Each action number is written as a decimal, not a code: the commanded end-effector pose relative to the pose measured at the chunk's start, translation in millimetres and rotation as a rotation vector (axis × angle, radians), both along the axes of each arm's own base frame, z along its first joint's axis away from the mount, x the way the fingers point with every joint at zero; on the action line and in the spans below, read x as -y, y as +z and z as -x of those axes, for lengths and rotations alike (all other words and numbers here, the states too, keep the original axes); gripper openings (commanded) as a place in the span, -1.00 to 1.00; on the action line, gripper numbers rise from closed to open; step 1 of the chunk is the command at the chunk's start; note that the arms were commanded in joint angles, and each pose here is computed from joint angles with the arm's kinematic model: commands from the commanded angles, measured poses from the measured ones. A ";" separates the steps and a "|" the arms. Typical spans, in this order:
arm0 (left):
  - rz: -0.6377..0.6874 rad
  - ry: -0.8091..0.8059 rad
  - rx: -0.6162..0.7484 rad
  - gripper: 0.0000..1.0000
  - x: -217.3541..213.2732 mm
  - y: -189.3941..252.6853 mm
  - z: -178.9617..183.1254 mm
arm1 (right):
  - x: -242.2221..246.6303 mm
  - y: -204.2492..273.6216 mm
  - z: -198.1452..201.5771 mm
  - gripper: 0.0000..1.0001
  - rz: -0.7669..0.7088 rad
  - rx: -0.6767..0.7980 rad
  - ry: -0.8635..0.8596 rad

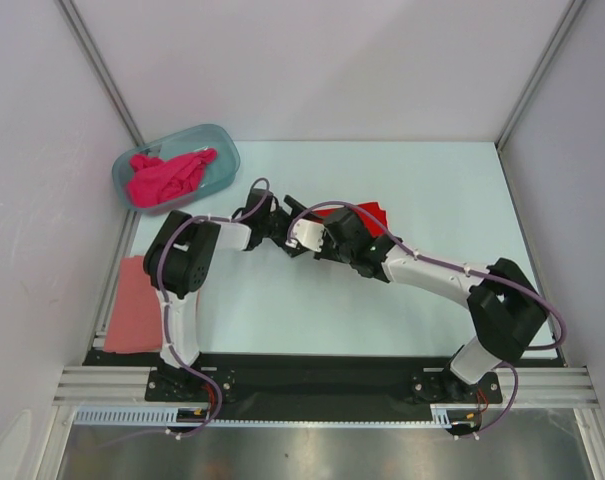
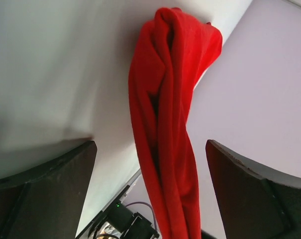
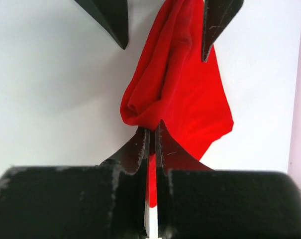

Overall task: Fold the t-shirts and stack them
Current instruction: Neatly place the folded tshirt to the corner, then reset both grippers

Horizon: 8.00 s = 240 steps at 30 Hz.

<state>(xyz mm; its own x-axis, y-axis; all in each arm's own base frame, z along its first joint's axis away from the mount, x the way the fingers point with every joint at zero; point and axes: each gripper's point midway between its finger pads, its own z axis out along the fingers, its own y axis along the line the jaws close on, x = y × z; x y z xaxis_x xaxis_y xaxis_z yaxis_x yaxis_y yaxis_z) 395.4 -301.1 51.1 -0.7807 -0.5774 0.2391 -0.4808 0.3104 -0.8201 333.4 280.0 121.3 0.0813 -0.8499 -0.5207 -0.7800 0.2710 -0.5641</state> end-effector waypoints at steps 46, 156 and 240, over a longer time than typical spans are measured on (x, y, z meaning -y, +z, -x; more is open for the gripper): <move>-0.759 0.262 0.315 -0.99 -168.1 130.3 32.6 | 49.0 81.0 147.0 0.51 -0.562 -0.243 -0.563; -1.206 0.640 0.166 -0.99 -442.3 194.8 81.4 | 26.7 35.0 141.7 0.57 -0.568 -0.448 -0.415; -0.688 0.361 -0.018 -0.96 -321.4 3.5 131.4 | 11.0 32.5 144.1 0.57 -0.621 -0.512 -0.419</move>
